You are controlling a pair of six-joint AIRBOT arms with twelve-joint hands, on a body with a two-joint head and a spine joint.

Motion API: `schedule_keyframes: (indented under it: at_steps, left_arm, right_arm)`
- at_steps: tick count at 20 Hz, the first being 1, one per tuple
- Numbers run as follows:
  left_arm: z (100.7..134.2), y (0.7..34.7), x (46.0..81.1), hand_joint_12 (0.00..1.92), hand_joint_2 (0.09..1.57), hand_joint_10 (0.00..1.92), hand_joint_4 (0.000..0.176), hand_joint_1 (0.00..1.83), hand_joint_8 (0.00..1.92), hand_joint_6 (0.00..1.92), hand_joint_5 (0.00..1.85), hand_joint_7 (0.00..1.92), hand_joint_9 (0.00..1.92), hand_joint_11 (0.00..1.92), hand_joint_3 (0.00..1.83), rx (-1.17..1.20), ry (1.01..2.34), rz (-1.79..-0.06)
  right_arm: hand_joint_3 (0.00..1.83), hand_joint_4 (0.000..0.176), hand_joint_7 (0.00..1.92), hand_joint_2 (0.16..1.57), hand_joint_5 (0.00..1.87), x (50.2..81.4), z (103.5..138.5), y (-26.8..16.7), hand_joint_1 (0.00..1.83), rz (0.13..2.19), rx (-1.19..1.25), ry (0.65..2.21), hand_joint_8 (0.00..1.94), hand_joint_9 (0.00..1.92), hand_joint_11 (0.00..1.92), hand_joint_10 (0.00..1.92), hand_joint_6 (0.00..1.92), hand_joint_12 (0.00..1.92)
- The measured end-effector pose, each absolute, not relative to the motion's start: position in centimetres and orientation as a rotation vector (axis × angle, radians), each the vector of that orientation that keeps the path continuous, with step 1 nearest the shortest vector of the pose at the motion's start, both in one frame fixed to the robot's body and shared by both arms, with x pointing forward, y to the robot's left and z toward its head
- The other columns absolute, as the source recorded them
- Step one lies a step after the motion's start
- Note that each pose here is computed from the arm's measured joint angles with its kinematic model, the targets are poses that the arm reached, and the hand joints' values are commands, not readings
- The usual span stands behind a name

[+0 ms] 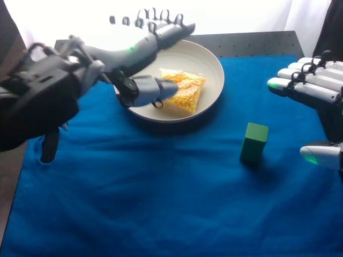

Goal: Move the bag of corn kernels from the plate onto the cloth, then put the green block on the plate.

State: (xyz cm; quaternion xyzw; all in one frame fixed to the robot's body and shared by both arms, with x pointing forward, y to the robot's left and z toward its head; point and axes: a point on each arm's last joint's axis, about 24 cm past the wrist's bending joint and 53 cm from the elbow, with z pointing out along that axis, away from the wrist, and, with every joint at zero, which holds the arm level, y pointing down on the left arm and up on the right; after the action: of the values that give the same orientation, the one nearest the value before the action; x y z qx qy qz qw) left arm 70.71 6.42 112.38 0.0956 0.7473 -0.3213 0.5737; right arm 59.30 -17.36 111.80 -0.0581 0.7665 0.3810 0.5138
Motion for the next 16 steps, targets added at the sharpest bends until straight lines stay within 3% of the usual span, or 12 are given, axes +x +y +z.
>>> schedule_keyframes:
  at_steps: [1,3,5,6,7,8,10,12,14,15,16]
  left_arm:
    - [111.0,6.3,71.1,0.57,1.25,0.01,0.060,0.71,0.00,0.00,0.03,0.01,0.02,0.00,0.00,0.212,1.799,-0.747]
    - [108.9,6.2,71.9,0.34,1.29,0.00,0.070,0.65,0.00,0.00,0.00,0.00,0.00,0.00,0.00,0.190,1.867,-0.725]
    - [107.5,6.0,72.6,0.29,1.30,0.00,0.068,0.59,0.00,0.00,0.00,0.00,0.00,0.00,0.00,0.162,1.909,-0.720]
    - [106.9,5.8,72.7,0.24,1.29,0.00,0.065,0.65,0.00,0.00,0.00,0.00,0.00,0.00,0.00,0.152,1.927,-0.721]
    - [106.2,5.6,72.8,0.63,1.30,0.00,0.036,0.75,0.00,0.00,0.09,0.05,0.08,0.00,0.00,0.145,1.946,-0.721]
    - [105.6,5.5,72.9,0.92,1.30,0.02,0.018,0.82,0.01,0.01,0.15,0.11,0.14,0.00,0.00,0.134,1.964,-0.724]
    - [105.8,5.8,73.6,1.39,1.31,0.07,0.000,0.96,0.01,0.04,0.33,0.23,0.34,0.01,0.00,0.112,1.950,-0.716]
    - [105.8,6.0,73.8,1.48,1.26,0.27,0.000,1.13,0.02,0.07,0.52,0.37,0.57,0.30,0.00,0.095,1.952,-0.720]
    - [106.0,6.0,73.9,1.47,1.22,0.75,0.000,1.31,0.04,0.14,0.69,0.53,0.59,0.43,0.00,0.089,1.943,-0.721]
    - [106.3,6.1,74.0,1.63,1.29,1.13,0.000,1.11,0.12,1.22,0.64,0.57,0.47,0.45,0.00,0.084,1.930,-0.722]
    - [106.5,6.1,74.1,1.79,1.32,1.46,0.000,1.06,0.39,1.48,0.60,0.52,0.46,0.52,0.00,0.083,1.923,-0.722]
  right_arm:
    - [0.00,0.000,0.00,1.32,0.00,59.3,111.7,-17.4,0.35,0.916,-0.140,1.844,0.00,0.00,0.00,0.00,0.00,0.00]
    - [0.00,0.000,0.00,1.31,0.00,59.3,111.7,-17.3,0.41,0.915,-0.143,1.845,0.00,0.00,0.00,0.00,0.00,0.00]
    - [0.00,0.000,0.00,1.31,0.00,59.3,111.7,-17.3,0.42,0.916,-0.143,1.844,0.00,0.00,0.00,0.00,0.00,0.00]
    - [0.00,0.000,0.00,1.31,0.00,59.3,111.7,-17.3,0.41,0.915,-0.143,1.845,0.00,0.00,0.00,0.00,0.00,0.00]
    - [0.00,0.000,0.00,1.30,0.00,59.3,111.7,-17.3,0.42,0.915,-0.143,1.845,0.00,0.00,0.00,0.00,0.00,0.00]
    - [0.00,0.000,0.00,1.30,0.00,59.3,111.7,-17.3,0.43,0.915,-0.142,1.845,0.00,0.00,0.00,0.00,0.00,0.00]
    - [0.00,0.000,0.00,1.30,0.00,59.2,111.7,-17.3,0.42,0.917,-0.143,1.844,0.00,0.00,0.00,0.00,0.00,0.00]
    - [0.00,0.000,0.00,1.31,0.00,59.2,111.7,-17.3,0.40,0.916,-0.142,1.846,0.00,0.00,0.00,0.00,0.00,0.00]
    - [0.00,0.000,0.00,1.31,0.00,59.2,111.7,-17.3,0.39,0.916,-0.142,1.845,0.00,0.00,0.00,0.00,0.00,0.00]
    - [0.00,0.000,0.00,1.31,0.00,59.2,111.7,-17.3,0.39,0.916,-0.143,1.845,0.00,0.00,0.00,0.00,0.00,0.00]
    - [0.00,0.000,0.00,1.30,0.00,59.2,111.7,-17.3,0.42,0.916,-0.143,1.845,0.00,0.00,0.00,0.00,0.00,0.00]
